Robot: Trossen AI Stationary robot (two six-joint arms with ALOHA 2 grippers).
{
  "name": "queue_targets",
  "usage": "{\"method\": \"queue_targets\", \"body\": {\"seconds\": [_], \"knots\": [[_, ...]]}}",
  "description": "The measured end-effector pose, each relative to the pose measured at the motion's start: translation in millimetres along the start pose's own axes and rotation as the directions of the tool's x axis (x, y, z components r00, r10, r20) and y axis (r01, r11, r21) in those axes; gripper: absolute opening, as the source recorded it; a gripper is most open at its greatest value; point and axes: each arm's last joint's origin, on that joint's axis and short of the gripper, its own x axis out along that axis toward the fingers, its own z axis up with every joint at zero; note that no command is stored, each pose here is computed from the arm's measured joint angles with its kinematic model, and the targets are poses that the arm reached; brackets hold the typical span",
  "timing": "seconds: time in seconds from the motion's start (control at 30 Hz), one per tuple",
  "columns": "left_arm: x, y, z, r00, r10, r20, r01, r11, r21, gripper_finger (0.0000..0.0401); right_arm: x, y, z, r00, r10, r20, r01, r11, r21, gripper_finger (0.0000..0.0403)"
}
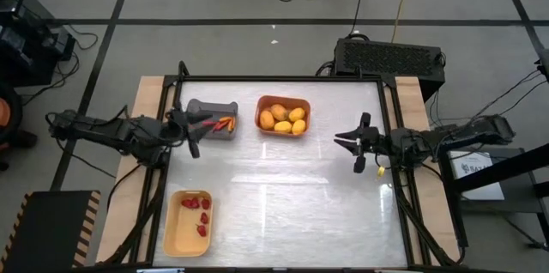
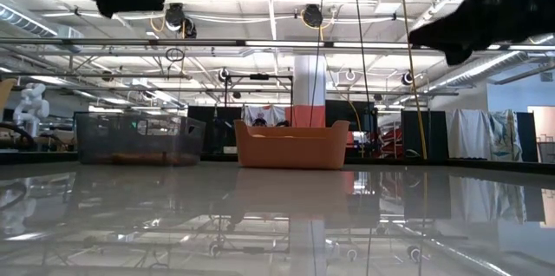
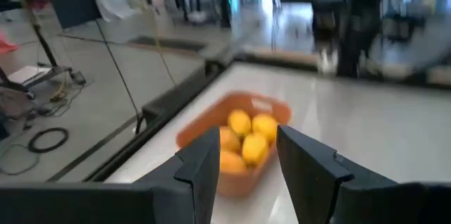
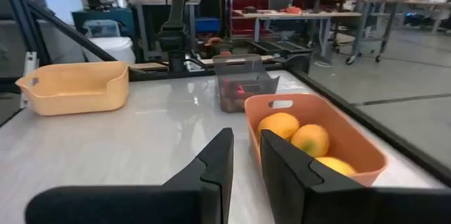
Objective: Sort produce into baskets
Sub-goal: Return to Home Position
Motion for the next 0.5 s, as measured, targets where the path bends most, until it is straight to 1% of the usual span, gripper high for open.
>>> {"method": "queue_targets", "body": {"seconds": [0.07,0.17,0.23,0.3,0.43,0.5], "knots": [[1,5,-8,0.998,0.007,0.069,-0.003,0.999,-0.054,0.015,1,-4,-9,1.0,0.025,0.01,-0.025,0.999,0.022,0.0063],[3,10,-24,0.992,0.001,0.128,0.008,0.997,-0.072,0.015,1,-9,-24,0.999,0.05,0.021,-0.051,0.995,0.08,0.0063],[5,13,-35,0.99,0.007,0.138,0.005,0.996,-0.086,0.015,1,-13,-35,0.999,0.039,0.002,-0.039,0.994,0.105,0.0063],[8,15,-45,0.991,-0.008,0.133,0.021,0.995,-0.102,0.015,1,-16,-42,0.999,0.037,-0.019,-0.034,0.993,0.117,0.0063],[10,17,-60,0.992,-0.064,0.113,0.08,0.986,-0.144,0.015,1,-19,-46,0.998,0.046,-0.049,-0.038,0.988,0.149,0.0063],[11,18,-68,0.993,-0.064,0.098,0.08,0.982,-0.168,0.015,1,-19,-46,0.998,0.048,-0.049,-0.04,0.987,0.153,0.0063]]}}
